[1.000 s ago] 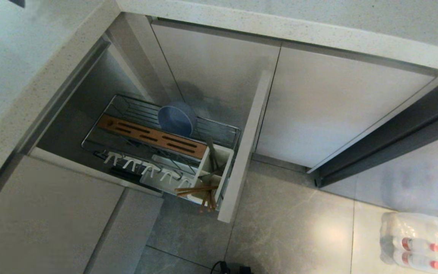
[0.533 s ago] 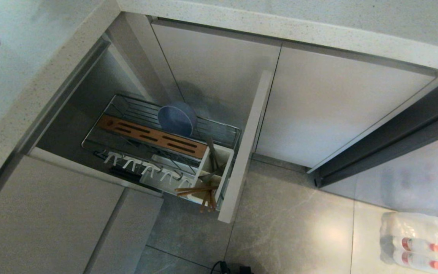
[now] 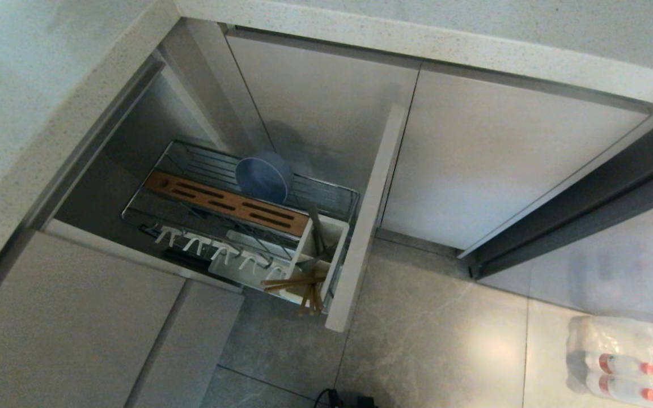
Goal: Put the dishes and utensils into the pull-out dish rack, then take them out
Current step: Take the plate out of the cupboard
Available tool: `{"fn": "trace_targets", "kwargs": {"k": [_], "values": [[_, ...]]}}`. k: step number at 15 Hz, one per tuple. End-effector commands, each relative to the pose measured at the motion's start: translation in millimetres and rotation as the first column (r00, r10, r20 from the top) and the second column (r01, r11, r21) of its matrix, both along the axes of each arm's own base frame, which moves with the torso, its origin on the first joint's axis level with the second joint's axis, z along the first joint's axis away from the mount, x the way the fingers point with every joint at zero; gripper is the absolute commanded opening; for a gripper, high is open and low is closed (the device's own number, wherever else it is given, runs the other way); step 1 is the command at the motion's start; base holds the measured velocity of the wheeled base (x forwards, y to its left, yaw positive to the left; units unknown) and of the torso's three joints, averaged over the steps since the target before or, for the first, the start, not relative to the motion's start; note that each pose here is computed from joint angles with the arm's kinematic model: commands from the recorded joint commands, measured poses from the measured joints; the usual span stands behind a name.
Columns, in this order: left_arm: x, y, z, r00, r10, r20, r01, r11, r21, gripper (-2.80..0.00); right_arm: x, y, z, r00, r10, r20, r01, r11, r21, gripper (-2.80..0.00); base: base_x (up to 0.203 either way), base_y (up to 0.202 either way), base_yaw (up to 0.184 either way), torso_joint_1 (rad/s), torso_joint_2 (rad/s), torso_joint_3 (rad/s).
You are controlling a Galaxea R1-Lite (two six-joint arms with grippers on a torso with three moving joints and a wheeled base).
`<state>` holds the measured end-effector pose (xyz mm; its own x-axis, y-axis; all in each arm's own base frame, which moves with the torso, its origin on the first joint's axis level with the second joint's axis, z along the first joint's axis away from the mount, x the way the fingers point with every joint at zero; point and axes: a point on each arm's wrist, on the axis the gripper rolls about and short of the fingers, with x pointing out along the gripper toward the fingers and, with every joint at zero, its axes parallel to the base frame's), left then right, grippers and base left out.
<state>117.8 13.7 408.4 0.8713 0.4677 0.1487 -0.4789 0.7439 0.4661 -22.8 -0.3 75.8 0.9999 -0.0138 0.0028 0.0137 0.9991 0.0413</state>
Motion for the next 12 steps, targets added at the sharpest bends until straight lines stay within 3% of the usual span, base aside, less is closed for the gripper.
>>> {"fn": "trace_targets", "kwargs": {"k": [1, 4, 6, 12], "values": [[-21, 8, 4, 0.998, 0.053, 0.034, -0.054, 0.998, 0.018, -2.80, 0, 0, 0, 1.000, 0.000, -0.001, 0.000, 1.000, 0.000, -2.80, 0.000, 0.000, 0.000, 0.000, 0.00, 0.000], [-39, 18, 4, 0.996, 0.088, 0.032, -0.090, 0.994, 0.070, -2.80, 0, 0, 0, 1.000, 0.000, -0.001, 0.000, 1.000, 0.000, -2.80, 0.000, 0.000, 0.000, 0.000, 0.00, 0.000], [-49, 22, 0, 0.997, 0.075, -0.015, -0.073, 0.993, 0.097, -2.80, 0, 0, 0, 1.000, 0.000, -0.001, 0.000, 1.000, 0.000, -2.80, 0.000, 0.000, 0.000, 0.000, 0.00, 0.000], [-59, 27, -27, 0.989, 0.026, -0.146, -0.015, 0.997, 0.081, -2.80, 0, 0, 0, 1.000, 0.000, -0.001, 0.000, 1.000, 0.000, -2.80, 0.000, 0.000, 0.000, 0.000, 0.00, 0.000]]}}
